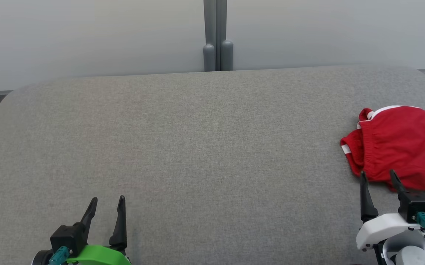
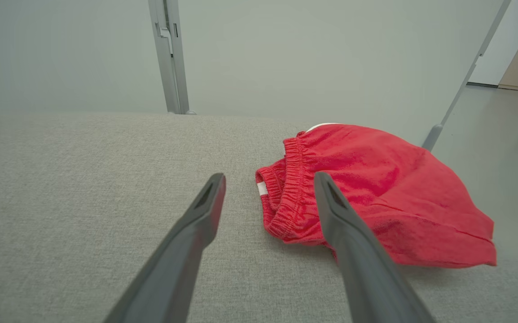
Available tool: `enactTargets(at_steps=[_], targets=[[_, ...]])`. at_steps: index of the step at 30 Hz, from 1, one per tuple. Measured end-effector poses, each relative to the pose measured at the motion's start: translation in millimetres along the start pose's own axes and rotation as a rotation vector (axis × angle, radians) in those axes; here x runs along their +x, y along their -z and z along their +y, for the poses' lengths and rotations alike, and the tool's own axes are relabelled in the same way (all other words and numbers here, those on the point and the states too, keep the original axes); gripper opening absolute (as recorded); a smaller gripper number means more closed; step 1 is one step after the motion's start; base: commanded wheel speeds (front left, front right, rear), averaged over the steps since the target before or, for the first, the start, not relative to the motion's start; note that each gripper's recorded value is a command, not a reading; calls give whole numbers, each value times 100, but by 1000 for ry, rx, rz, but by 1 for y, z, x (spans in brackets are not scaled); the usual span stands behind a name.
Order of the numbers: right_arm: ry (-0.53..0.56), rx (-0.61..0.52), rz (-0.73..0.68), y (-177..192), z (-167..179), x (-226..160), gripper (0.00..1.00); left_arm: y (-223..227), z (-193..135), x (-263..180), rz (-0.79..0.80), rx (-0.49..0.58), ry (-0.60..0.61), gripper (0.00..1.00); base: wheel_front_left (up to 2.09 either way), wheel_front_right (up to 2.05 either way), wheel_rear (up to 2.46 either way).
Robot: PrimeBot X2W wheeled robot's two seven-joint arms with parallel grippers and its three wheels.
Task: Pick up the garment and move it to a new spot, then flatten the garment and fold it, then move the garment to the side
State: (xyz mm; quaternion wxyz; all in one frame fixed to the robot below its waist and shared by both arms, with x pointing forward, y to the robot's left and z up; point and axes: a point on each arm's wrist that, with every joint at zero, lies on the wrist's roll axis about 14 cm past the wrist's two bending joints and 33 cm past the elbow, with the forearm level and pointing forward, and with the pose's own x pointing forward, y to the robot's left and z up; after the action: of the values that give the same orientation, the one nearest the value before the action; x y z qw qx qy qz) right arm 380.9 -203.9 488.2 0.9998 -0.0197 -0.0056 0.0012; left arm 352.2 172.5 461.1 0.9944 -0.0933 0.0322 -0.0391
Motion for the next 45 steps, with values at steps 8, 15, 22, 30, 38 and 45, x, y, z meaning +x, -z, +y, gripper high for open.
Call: enactTargets(at_steps=[8, 15, 22, 30, 38, 45], targets=[[-60, -2, -2, -1, 21, 8, 100, -3, 16, -11, -13, -3, -54, 100, 0, 0, 0], [-114, -45, -21, -7, 37, 9, 0, -1, 12, -11, -8, -4, -44, 0, 0, 0, 0], [-95, 11, 85, 23, 35, -4, 0, 24, 15, -23, 75, -57, -73, 0, 0, 0, 0], [-42, 186, 97, 23, 28, -3, 0, 21, 22, -21, 71, -200, -115, 0, 0, 0, 0], [-9, 345, 94, 19, 24, -2, 0, 15, 27, -16, 53, -332, -143, 0, 0, 0, 0], [12, 455, 94, 18, 21, -1, 0, 11, 28, -12, 41, -419, -154, 0, 0, 0, 0]])
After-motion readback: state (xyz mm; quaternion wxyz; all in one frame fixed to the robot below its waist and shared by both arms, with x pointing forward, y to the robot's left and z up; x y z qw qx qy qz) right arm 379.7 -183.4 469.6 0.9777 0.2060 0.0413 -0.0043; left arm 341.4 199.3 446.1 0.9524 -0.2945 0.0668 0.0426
